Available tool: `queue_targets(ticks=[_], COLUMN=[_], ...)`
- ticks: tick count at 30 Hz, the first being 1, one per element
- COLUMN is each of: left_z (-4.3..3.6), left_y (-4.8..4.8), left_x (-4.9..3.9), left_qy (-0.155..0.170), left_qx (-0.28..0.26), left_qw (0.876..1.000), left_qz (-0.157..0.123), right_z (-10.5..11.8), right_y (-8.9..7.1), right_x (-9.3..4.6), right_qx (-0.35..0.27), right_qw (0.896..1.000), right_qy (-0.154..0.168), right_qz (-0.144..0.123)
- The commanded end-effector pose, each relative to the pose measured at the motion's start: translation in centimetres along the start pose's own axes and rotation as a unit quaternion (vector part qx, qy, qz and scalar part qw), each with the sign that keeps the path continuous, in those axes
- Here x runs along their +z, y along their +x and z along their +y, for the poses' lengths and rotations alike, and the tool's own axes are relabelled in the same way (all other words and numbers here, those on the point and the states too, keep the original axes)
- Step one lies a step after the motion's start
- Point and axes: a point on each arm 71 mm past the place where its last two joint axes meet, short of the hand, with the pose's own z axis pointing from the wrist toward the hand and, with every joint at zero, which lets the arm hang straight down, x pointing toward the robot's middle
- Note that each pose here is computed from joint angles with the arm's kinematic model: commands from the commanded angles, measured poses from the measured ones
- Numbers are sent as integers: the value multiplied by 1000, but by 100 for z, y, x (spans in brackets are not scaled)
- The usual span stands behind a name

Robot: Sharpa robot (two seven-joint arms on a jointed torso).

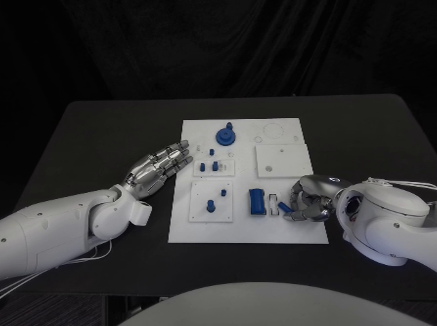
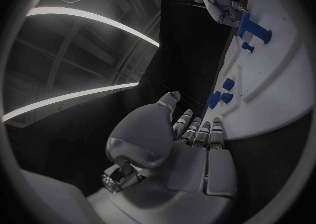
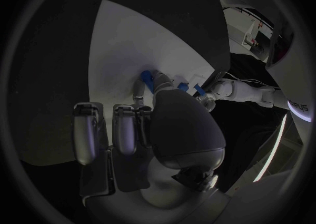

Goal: Assemble the parts on the task board

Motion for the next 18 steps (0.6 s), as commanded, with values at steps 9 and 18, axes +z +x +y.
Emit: queue_targets(ticks=[9,18], left_z=[84,87], left_y=[6,6], left_x=[-32,-37], left_qy=[-22,-22], left_qx=[-3,-4], left_qw=[1000,1000], left_qz=[0,0], right_z=[-62,25], right_y=[-37,-72], right_x=[-18,-27], right_qx=[-33,-87], right_qw=[999,994], right_qy=[18,0], right_qz=[-39,-69])
